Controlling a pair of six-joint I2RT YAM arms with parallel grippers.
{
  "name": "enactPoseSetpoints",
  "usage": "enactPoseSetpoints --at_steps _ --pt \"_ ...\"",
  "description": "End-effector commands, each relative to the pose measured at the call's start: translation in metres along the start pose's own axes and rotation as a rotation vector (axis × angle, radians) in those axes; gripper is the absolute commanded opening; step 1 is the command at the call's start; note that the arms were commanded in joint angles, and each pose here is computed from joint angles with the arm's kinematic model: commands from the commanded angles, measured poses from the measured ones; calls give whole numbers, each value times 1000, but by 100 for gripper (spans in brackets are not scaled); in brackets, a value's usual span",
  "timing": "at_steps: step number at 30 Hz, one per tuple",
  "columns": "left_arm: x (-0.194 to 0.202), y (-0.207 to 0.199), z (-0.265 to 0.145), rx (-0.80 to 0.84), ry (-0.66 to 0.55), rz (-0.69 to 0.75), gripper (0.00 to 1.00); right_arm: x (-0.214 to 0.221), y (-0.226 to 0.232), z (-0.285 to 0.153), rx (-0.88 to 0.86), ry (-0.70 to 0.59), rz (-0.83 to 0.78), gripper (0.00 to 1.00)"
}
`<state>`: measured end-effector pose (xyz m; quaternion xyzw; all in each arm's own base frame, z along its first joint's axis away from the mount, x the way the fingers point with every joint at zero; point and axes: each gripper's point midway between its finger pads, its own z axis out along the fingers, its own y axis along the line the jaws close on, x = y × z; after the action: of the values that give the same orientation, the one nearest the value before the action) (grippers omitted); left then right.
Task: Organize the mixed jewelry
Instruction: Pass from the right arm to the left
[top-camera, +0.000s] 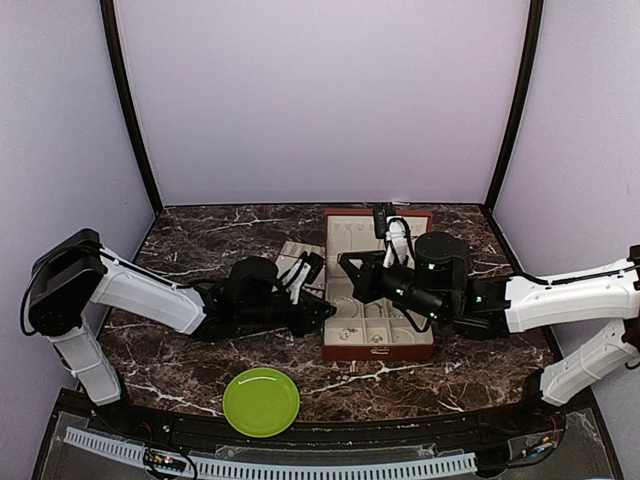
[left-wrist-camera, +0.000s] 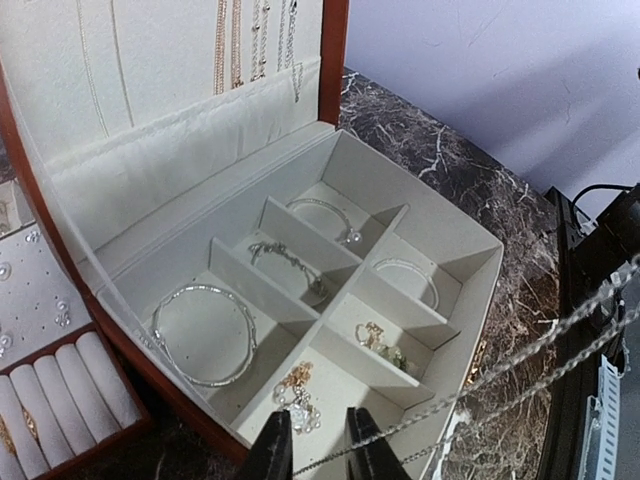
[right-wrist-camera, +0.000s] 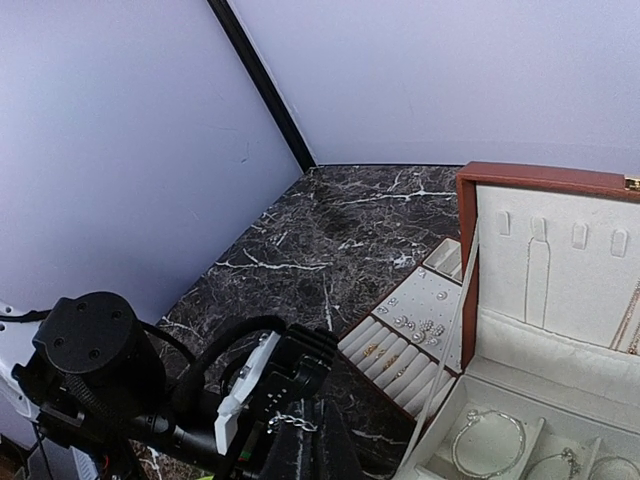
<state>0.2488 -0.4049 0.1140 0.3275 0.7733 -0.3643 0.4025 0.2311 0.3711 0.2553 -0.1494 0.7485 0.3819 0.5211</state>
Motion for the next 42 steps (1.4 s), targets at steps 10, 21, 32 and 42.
enactPoseSetpoints --at_steps 10,21,32,42 --pt "-68 -27 -12 65 -178 54 21 -14 5 -10 -17 -46 37 0" --pt "-102 -43 -31 91 -243 79 17 -12 3 -8 -8 -42 41 0" --pt "-115 -40 -40 47 -276 82 0 -10 -3 -10 18 -40 46 0" --pt "-130 -37 -61 -23 -260 118 0 7 -12 -12 25 -11 66 0"
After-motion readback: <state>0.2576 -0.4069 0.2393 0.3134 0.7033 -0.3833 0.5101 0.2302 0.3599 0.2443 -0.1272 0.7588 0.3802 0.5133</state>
